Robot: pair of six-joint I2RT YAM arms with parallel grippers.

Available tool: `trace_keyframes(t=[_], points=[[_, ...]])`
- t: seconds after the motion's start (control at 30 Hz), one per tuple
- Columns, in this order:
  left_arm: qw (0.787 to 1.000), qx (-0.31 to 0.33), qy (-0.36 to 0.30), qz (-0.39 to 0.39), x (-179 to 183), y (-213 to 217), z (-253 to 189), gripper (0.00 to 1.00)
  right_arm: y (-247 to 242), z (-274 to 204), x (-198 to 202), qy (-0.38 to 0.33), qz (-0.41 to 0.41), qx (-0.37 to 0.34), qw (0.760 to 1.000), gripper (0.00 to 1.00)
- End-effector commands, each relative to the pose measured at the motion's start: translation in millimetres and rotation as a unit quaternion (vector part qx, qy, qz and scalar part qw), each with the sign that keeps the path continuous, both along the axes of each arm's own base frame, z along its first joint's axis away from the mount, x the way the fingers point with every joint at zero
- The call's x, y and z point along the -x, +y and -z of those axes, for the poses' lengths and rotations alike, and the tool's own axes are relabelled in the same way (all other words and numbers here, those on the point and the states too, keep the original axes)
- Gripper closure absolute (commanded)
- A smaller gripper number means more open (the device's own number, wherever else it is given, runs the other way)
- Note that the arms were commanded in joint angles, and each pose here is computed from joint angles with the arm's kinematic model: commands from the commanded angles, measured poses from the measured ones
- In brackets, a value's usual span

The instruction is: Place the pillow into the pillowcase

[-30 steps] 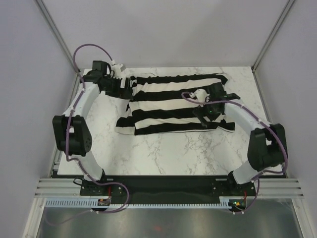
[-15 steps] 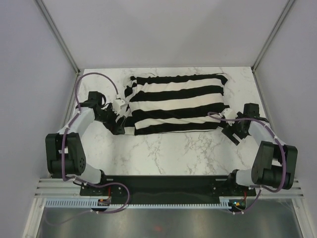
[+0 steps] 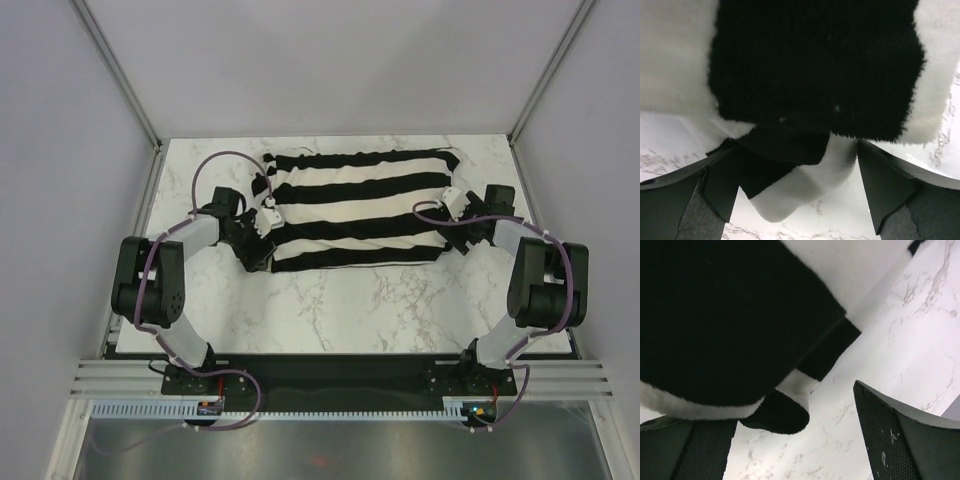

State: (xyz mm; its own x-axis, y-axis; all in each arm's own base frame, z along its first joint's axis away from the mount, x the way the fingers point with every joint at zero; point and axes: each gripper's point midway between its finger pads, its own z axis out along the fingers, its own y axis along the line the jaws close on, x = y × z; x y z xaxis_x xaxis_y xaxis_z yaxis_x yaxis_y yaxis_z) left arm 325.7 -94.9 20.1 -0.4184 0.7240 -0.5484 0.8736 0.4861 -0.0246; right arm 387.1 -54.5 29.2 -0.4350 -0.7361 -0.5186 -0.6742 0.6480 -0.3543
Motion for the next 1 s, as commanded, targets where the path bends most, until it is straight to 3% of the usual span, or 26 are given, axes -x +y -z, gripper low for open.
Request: trace_keyframes(t=[0.0, 0.03, 0.07, 0.1, 0.13, 0.17, 0.2, 0.27, 0.37, 0.5, 0.63, 0.8, 0.83, 0.87, 0.9, 0.97], points=[[0.998, -0.034, -0.039, 0.021, -17, 1, 11, 0.0, 23, 39, 23, 0.053, -0.03, -0.016, 0.998, 0.05], [0.999, -0.035, -0.035, 0.021, -16, 0, 13, 0.0, 24, 42, 24, 0.054, -0.033, -0.011, 0.998, 0.08], [0.998, -0.04, -0.033, 0.022, -15, 0, 16, 0.02, 23, 43, 24, 0.055, -0.034, -0.009, 0.998, 0.23], [0.999, -0.041, -0.028, 0.021, -13, 1, 18, 0.16, 24, 44, 30, 0.067, -0.042, -0.006, 0.997, 0.42], [0.999, -0.043, -0.023, 0.021, -10, 2, 19, 0.19, 24, 41, 30, 0.068, -0.051, -0.01, 0.996, 0.62], [0.998, -0.047, -0.024, 0.018, -11, 3, 17, 0.32, 23, 40, 34, 0.077, -0.057, -0.008, 0.995, 1.0], [0.998, -0.049, -0.021, 0.016, -10, 4, 15, 0.68, 24, 39, 44, 0.093, -0.06, -0.015, 0.994, 1.0], [0.999, -0.039, -0.018, -0.006, -8, 7, 2, 0.98, 22, 19, 46, 0.078, -0.051, -0.044, 0.995, 1.0], [0.999, 0.032, -0.036, -0.024, 1, 2, -44, 0.98, 13, -32, 42, 0.029, -0.014, -0.111, 0.993, 1.0], [0.99, 0.09, -0.086, -0.059, 10, -3, -108, 0.98, -1, -122, 41, -0.049, 0.064, -0.228, 0.97, 1.0], [0.971, 0.126, -0.19, -0.065, 16, -2, -190, 0.98, -21, -221, 48, -0.155, 0.097, -0.281, 0.942, 1.0], [0.947, 0.137, -0.286, -0.053, 25, -2, -257, 0.98, -21, -297, 66, -0.225, 0.089, -0.301, 0.922, 1.0], [0.94, 0.139, -0.306, -0.051, 25, -2, -274, 0.98, -25, -331, 76, -0.251, 0.086, -0.317, 0.911, 1.0], [0.934, 0.169, -0.31, -0.053, 34, -8, -302, 0.98, -28, -348, 82, -0.264, 0.088, -0.323, 0.905, 1.0], [0.944, 0.226, -0.215, -0.107, 60, -18, -299, 0.98, -33, -367, 86, -0.282, 0.085, -0.322, 0.9, 1.0], [0.929, 0.246, -0.255, -0.107, 71, -19, -340, 0.98, -44, -412, 97, -0.328, 0.093, -0.319, 0.884, 1.0]])
